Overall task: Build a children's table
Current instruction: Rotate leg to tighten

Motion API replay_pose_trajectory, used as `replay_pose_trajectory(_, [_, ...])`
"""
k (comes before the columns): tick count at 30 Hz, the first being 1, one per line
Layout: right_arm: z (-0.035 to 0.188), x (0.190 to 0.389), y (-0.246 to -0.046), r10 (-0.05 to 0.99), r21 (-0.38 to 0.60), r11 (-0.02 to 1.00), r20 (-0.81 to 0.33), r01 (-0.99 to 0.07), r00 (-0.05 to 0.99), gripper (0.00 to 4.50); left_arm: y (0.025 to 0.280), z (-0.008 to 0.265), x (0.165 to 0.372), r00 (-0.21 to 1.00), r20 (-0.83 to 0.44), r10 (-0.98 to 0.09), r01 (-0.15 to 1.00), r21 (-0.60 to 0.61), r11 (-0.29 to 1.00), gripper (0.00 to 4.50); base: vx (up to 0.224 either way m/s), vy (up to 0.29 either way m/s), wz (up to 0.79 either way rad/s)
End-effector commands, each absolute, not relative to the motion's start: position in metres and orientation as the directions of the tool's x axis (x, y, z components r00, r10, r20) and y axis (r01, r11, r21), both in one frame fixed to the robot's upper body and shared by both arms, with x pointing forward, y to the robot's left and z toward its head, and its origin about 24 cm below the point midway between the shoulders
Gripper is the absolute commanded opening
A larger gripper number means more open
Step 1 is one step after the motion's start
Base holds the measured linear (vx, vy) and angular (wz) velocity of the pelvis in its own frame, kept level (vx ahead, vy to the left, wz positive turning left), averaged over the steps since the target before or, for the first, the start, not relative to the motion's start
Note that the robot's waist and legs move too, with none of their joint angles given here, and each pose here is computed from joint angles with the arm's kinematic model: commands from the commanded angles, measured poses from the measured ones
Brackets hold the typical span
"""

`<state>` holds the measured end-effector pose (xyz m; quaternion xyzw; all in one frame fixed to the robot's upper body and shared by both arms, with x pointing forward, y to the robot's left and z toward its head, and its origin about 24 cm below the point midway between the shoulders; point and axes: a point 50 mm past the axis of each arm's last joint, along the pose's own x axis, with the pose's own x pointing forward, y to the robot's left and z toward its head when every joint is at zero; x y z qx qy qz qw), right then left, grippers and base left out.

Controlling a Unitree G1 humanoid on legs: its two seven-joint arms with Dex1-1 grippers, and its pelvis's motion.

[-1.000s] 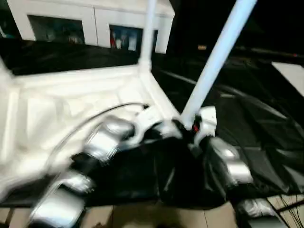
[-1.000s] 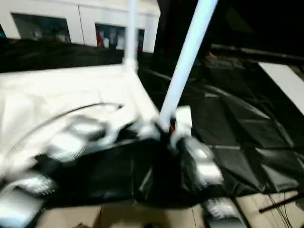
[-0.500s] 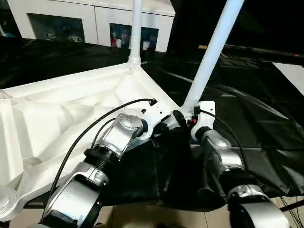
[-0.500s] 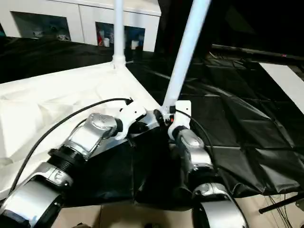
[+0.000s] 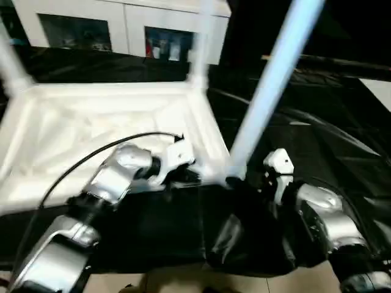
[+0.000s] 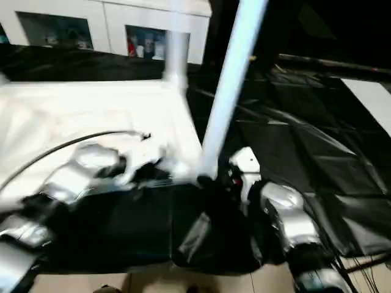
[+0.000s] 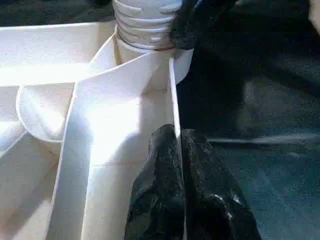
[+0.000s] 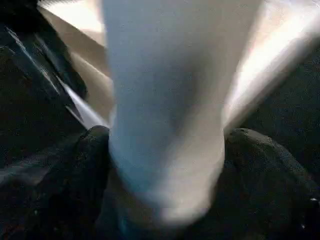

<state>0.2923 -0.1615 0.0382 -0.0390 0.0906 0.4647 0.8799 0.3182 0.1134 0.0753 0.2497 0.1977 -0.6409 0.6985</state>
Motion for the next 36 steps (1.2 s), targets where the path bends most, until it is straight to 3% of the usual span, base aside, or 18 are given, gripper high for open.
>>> replay_pose_trajectory(1, [0.046, 0.289, -0.168, 0.825, -0.002, 0.542, -0.190, -0.841, 0.532, 3.86, 0.109, 0.067, 0.305, -0.026, -0.596, -0.803, 0.998, 0.031, -0.056, 0.00, 0.000, 0.000, 0.00])
replay_pose_trajectory(5, [0.044, 0.283, -0.165, 0.856, 0.030, 0.493, -0.199, -0.870, 0.478, 3.86, 0.113, 0.067, 0.304, -0.031, -0.599, -0.800, 0.998, 0.031, -0.062, 0.00, 0.000, 0.000, 0.00])
replay_pose_trajectory(9, [0.040, 0.280, -0.163, 0.866, 0.047, 0.470, -0.217, -0.882, 0.450, 3.50, 0.116, 0.067, 0.303, -0.036, -0.602, -0.798, 0.997, 0.029, -0.067, 0.00, 0.000, 0.000, 0.00])
replay_pose_trajectory(17, [0.038, 0.281, -0.162, 0.865, 0.050, 0.466, -0.237, -0.883, 0.443, 2.81, 0.117, 0.068, 0.302, -0.034, -0.601, -0.798, 0.998, 0.029, -0.064, 0.00, 0.000, 0.000, 0.00])
replay_pose_trajectory(23, [0.033, 0.280, -0.161, 0.856, 0.066, 0.483, -0.247, -0.873, 0.455, 2.72, 0.117, 0.067, 0.302, -0.029, -0.604, -0.796, 0.998, 0.027, -0.058, 0.00, 0.000, 0.000, 0.00])
replay_pose_trajectory(27, [0.020, 0.295, -0.162, 0.710, 0.077, 0.690, -0.267, -0.720, 0.652, 2.72, 0.107, 0.064, 0.317, 0.138, -0.594, -0.792, 0.990, 0.058, 0.128, 0.00, 0.000, 0.000, 0.00])
replay_pose_trajectory(28, [0.015, 0.304, -0.161, 0.616, 0.070, 0.777, -0.289, -0.625, 0.733, 2.72, 0.099, 0.064, 0.324, 0.187, -0.586, -0.788, 0.981, 0.068, 0.182, 0.00, 0.000, 0.000, 0.00])
replay_pose_trajectory(29, [0.014, 0.305, -0.161, 0.610, 0.070, 0.782, -0.290, -0.619, 0.738, 2.71, 0.098, 0.064, 0.324, 0.190, -0.586, -0.788, 0.980, 0.069, 0.185, 0.00, 0.000, 0.000, 0.00])
replay_pose_trajectory(32, [0.010, 0.320, -0.154, 0.443, 0.098, 0.895, -0.304, -0.435, 0.843, 2.70, 0.081, 0.065, 0.338, 0.311, -0.571, -0.760, 0.944, 0.091, 0.318, 0.00, 0.000, 0.000, 0.00])
replay_pose_trajectory(33, [0.010, 0.320, -0.154, 0.443, 0.098, 0.895, -0.304, -0.435, 0.843, 2.70, 0.081, 0.065, 0.338, 0.311, -0.571, -0.760, 0.944, 0.091, 0.318, 0.00, 0.000, 0.000, 0.00])
replay_pose_trajectory(34, [0.008, 0.328, -0.149, 0.343, 0.134, 0.939, -0.317, -0.316, 0.884, 2.70, 0.071, 0.066, 0.346, 0.394, -0.559, -0.730, 0.907, 0.107, 0.408, 0.00, 0.000, 0.000, 0.00])
replay_pose_trajectory(36, [0.008, 0.332, -0.145, 0.299, 0.153, 0.953, -0.322, -0.263, 0.898, 2.70, 0.065, 0.066, 0.349, 0.433, -0.551, -0.714, 0.883, 0.099, 0.459, 0.00, 0.000, 0.000, 0.00])
